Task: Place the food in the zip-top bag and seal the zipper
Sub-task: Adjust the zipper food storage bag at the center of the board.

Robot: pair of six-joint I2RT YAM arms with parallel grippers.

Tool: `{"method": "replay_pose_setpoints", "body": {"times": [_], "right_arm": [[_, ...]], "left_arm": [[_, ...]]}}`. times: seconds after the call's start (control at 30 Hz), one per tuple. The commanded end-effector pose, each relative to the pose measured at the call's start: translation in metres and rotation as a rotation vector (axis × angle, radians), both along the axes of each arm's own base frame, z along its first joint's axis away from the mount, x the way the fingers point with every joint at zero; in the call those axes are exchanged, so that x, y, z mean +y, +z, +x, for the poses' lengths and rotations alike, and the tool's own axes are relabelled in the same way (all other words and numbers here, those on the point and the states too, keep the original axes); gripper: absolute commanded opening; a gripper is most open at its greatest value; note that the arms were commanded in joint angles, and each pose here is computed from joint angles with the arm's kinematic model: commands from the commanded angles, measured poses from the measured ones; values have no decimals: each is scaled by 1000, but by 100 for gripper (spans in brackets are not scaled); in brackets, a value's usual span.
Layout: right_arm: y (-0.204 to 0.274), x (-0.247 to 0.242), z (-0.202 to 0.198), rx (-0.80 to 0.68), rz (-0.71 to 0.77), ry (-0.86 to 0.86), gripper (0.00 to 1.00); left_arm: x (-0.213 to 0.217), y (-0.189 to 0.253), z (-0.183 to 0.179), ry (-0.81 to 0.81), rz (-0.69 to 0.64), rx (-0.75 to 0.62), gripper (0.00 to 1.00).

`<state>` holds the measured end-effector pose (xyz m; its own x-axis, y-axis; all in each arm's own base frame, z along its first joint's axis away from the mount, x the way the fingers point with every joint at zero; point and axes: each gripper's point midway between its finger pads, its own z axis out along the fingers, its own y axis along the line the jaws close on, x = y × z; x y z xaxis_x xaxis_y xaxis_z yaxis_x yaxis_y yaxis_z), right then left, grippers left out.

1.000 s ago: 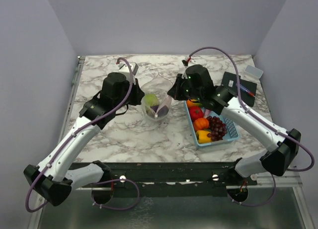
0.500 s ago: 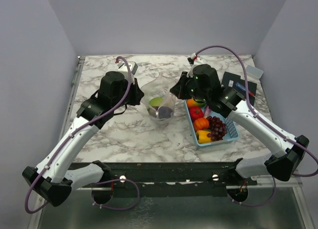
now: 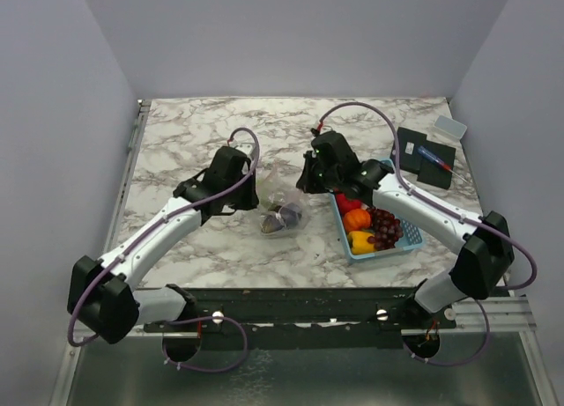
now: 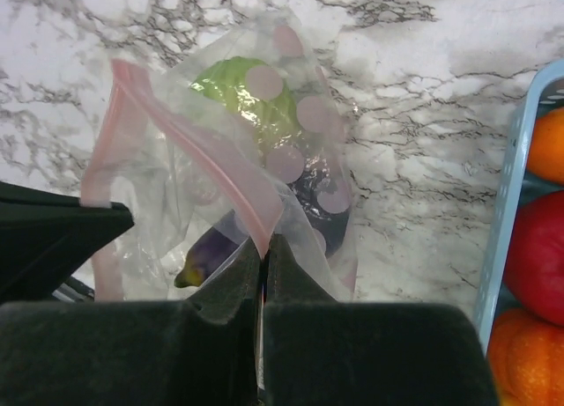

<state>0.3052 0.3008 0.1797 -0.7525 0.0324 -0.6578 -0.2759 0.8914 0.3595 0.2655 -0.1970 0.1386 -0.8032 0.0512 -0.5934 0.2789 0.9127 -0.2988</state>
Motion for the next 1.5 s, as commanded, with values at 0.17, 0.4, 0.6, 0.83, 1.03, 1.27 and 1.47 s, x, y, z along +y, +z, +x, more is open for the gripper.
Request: {"method": "replay_pose_setpoints", "body": {"times": [0.17, 0.4, 0.6, 0.83, 1.03, 1.27, 1.47], "right_arm": [[97, 3, -10, -162, 167, 28, 1], [113, -5, -11, -190, 145, 11, 5], [105, -4, -18, -175, 177, 26, 30], [108, -8, -34, -169, 195, 55, 54], [115, -18, -54, -183, 225, 64, 66], [115, -17, -94, -176, 256, 119, 69], [93, -8, -121, -176, 218, 163, 69]], "left_arm": [[-14, 141, 0, -47, -247, -290, 0], [-16, 180, -10, -63, -317, -330, 0], [-19, 174, -9, -38, -343, -303, 0], [-22, 150, -7, -10, -349, -251, 0], [-21, 141, -4, 8, -337, -239, 0], [-19, 152, 0, 23, -341, -265, 0], [-20, 160, 7, 51, -350, -275, 0]]}}
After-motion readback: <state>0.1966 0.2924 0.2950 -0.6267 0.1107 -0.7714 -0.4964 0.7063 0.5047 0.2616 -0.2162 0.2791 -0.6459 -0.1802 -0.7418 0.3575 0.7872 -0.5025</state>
